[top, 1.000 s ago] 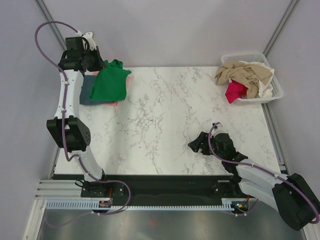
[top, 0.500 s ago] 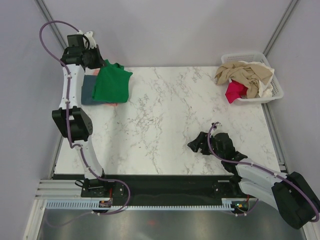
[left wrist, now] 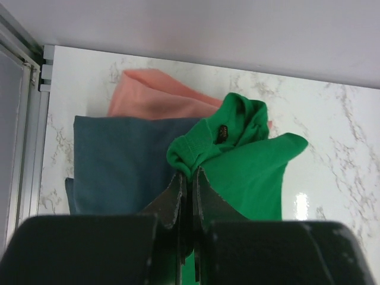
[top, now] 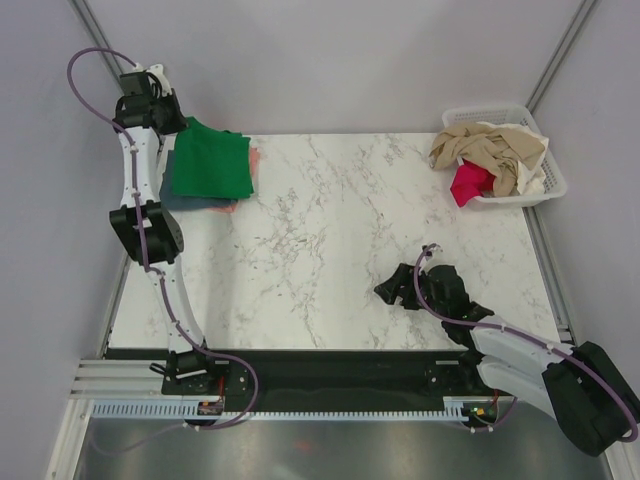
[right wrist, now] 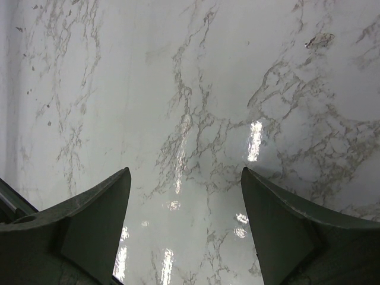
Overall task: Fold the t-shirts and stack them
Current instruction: Neatly place the folded tshirt to the corner
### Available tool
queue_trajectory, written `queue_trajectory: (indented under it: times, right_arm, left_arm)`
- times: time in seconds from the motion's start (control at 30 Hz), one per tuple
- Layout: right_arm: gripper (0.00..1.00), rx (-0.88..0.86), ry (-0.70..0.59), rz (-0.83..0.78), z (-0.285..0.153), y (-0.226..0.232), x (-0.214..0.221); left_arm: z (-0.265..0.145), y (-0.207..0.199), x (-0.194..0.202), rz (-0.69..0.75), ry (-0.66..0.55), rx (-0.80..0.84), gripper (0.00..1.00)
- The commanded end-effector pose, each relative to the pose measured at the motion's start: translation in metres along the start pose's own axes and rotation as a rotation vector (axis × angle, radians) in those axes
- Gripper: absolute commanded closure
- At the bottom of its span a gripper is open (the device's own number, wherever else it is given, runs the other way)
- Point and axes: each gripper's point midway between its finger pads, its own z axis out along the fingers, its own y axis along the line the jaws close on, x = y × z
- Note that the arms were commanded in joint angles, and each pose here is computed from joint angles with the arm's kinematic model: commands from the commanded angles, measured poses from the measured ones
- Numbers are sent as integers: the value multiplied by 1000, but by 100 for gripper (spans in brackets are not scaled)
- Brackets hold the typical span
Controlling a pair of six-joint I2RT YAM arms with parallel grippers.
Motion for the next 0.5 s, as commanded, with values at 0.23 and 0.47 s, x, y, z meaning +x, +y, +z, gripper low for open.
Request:
queue_trajectory:
  times: [0.23,0.47]
  right_arm:
    - [16,45,52,-7,-2,-10,13]
    - [16,53,51,-6,-2,-12,13]
  left_arm:
    - [69,61,-7,95,-151,-124,88]
    - [69,59,-38,-3,-284,-155,0]
